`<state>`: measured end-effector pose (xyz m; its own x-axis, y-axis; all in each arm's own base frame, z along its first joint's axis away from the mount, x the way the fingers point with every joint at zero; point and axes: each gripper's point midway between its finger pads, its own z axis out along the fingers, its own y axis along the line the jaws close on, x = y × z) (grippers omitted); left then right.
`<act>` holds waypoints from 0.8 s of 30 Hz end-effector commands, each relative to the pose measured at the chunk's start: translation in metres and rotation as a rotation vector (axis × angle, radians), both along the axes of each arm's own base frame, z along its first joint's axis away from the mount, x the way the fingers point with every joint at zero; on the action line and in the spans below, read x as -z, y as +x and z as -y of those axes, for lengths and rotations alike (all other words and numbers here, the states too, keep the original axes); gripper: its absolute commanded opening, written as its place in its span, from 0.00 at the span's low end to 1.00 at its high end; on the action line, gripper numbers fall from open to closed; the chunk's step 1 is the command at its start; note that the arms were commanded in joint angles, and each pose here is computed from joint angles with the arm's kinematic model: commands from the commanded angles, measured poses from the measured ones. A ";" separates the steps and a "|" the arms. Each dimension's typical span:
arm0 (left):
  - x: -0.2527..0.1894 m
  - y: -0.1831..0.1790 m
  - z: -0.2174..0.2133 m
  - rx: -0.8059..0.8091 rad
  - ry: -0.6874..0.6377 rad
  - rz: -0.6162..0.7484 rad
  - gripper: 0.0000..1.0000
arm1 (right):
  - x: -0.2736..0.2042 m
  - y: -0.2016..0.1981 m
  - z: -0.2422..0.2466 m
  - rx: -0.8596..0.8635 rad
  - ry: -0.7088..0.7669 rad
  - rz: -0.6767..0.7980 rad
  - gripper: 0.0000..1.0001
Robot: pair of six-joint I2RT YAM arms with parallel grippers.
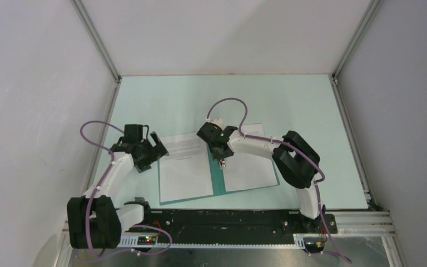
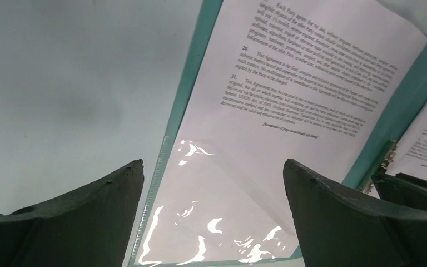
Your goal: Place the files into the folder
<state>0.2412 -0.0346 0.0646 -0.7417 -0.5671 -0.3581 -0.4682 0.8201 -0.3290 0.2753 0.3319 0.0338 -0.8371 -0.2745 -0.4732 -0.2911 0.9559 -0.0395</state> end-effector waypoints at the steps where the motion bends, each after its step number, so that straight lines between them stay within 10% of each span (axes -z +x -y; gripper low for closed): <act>1: -0.004 0.001 -0.005 -0.027 0.004 0.029 1.00 | 0.005 0.002 -0.011 -0.031 0.008 -0.001 0.44; 12: 0.007 -0.001 -0.005 -0.053 -0.007 -0.019 1.00 | 0.020 -0.001 -0.005 -0.026 0.018 -0.057 0.41; 18: 0.016 -0.006 0.002 -0.043 -0.047 -0.066 1.00 | 0.026 0.009 0.017 0.013 0.132 -0.135 0.11; 24: 0.022 -0.007 0.014 0.006 -0.107 -0.113 1.00 | 0.010 0.016 0.021 -0.006 0.362 -0.217 0.06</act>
